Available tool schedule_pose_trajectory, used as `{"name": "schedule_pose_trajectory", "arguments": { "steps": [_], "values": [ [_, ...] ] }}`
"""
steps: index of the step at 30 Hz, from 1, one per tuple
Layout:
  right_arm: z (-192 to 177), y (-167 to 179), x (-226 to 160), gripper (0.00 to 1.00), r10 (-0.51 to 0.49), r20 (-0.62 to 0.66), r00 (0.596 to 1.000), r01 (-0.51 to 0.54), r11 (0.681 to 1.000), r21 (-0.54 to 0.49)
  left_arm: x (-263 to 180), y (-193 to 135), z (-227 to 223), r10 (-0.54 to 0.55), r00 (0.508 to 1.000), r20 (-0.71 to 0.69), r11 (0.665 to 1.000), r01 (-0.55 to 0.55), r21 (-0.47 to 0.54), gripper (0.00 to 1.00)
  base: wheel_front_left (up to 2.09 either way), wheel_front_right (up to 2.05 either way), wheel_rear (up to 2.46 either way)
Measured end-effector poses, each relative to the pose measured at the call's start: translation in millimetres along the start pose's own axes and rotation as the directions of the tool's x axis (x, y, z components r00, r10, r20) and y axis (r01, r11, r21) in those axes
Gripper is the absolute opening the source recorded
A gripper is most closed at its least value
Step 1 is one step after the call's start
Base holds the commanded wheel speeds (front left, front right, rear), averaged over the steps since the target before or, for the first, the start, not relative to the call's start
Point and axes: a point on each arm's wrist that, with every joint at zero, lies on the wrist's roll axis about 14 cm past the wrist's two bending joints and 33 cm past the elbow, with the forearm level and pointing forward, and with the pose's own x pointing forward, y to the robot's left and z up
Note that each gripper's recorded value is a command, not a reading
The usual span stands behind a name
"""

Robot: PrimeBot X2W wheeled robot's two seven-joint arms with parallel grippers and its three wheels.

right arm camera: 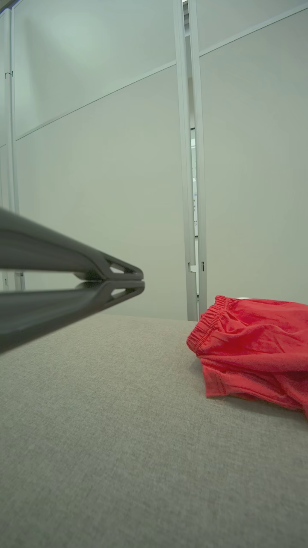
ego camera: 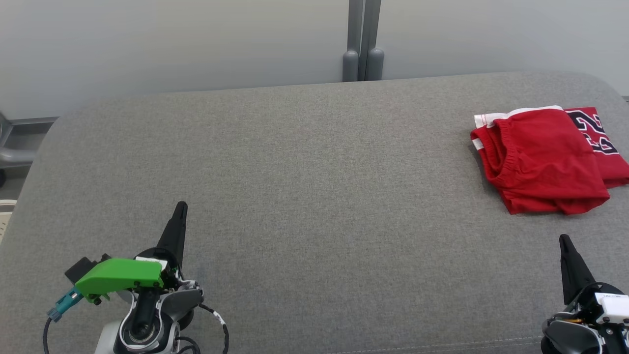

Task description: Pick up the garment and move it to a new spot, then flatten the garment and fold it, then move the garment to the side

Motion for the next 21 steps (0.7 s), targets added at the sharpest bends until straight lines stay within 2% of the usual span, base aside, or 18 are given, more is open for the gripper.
{"name": "schedule_pose_trajectory", "arguments": {
  "steps": [21],
  "values": [
    [0.0,0.1,0.0,0.0,0.0,0.0,1.0,0.0,1.0,0.0,0.0,0.0,0.0,0.0,1.0,0.0,1.0,0.0,0.0,0.0,0.0,0.0,0.0]
  ]
}}
